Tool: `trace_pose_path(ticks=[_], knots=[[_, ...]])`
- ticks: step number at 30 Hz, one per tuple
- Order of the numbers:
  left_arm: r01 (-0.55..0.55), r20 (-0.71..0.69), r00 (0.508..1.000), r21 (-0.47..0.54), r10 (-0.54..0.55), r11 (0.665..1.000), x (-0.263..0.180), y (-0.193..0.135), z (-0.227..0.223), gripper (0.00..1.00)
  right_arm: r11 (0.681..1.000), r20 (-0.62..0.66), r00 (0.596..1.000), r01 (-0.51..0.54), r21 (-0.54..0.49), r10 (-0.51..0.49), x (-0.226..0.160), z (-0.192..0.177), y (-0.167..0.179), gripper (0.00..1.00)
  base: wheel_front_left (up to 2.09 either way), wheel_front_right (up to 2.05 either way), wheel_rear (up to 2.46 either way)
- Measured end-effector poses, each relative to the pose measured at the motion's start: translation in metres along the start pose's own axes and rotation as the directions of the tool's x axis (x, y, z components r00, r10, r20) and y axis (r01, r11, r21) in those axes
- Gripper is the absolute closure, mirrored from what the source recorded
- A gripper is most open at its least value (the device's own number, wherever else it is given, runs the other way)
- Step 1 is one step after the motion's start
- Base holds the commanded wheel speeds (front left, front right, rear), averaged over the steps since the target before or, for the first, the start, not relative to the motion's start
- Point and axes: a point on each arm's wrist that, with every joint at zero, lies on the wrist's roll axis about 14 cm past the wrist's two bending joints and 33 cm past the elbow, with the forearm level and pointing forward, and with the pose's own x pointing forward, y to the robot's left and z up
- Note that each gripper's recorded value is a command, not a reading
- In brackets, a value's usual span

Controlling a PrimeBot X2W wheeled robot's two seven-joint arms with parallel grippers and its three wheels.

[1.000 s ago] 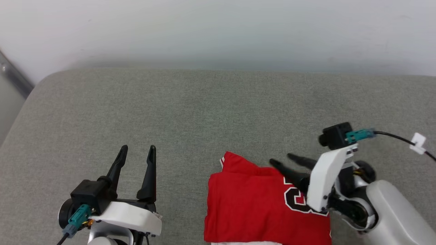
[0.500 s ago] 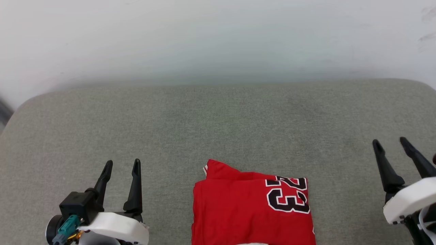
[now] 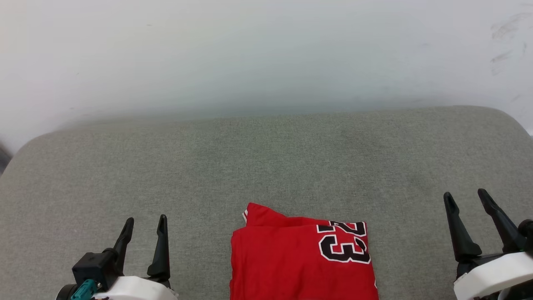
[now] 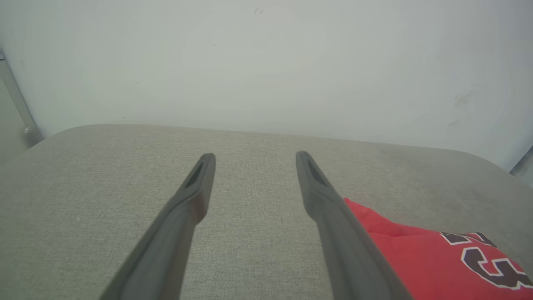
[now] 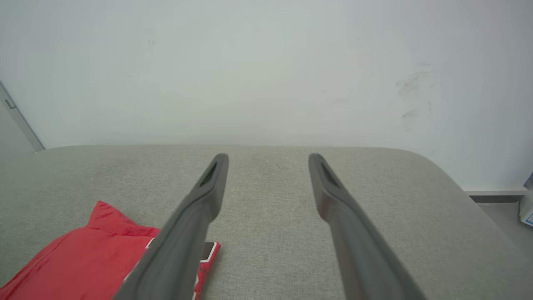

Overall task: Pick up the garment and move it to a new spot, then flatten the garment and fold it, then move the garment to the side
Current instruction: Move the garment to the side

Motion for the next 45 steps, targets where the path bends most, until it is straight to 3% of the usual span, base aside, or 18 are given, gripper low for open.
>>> trace_pose_path(ticks=[16,21,24,26,29,33,37,41,45], knots=[[-0.032,0.011,0.999,-0.010,0.032,0.999,0.005,0.009,0.001,0.00,0.999,-0.044,0.999,0.033,0.033,-0.032,0.002,-0.008,-0.007,0.00,0.00,0.00,0.00],[-0.049,0.026,0.998,-0.009,0.049,0.999,0.007,0.014,0.005,0.00,0.994,-0.148,0.987,0.077,0.077,-0.065,0.003,-0.028,-0.024,0.00,0.00,0.00,0.00],[-0.061,0.037,0.997,-0.013,0.062,0.998,0.010,0.017,0.008,0.00,0.986,-0.273,0.958,0.118,0.118,-0.082,0.005,-0.049,-0.042,0.00,0.00,0.00,0.00],[-0.068,0.045,0.997,-0.012,0.069,0.998,0.013,0.019,0.010,0.00,0.980,-0.384,0.920,0.137,0.142,-0.073,0.006,-0.068,-0.051,0.00,0.00,0.00,0.00],[-0.076,0.059,0.995,-0.010,0.077,0.997,0.018,0.022,0.013,0.00,0.969,-0.558,0.829,0.163,0.186,-0.033,0.006,-0.096,-0.058,0.00,0.00,0.00,0.00],[-0.092,0.072,0.993,-0.009,0.092,0.996,0.025,0.026,0.014,0.00,0.942,-0.756,0.649,0.195,0.274,0.085,0.000,-0.133,-0.046,0.00,0.00,0.00,0.00],[-0.109,0.074,0.991,-0.002,0.108,0.994,0.031,0.031,0.012,0.00,0.872,-0.798,0.519,0.183,0.454,0.306,0.004,-0.151,0.007,0.00,0.00,0.00,0.00],[-0.127,0.065,0.990,-0.002,0.127,0.992,0.036,0.036,0.007,0.00,0.789,-0.769,0.419,0.173,0.590,0.483,0.006,-0.163,0.055,0.00,0.00,0.00,0.00],[-0.141,0.045,0.989,0.001,0.141,0.990,0.037,0.041,-0.001,0.00,0.713,-0.725,0.357,0.194,0.674,0.589,0.008,-0.175,0.082,0.00,0.00,0.00,0.00]])
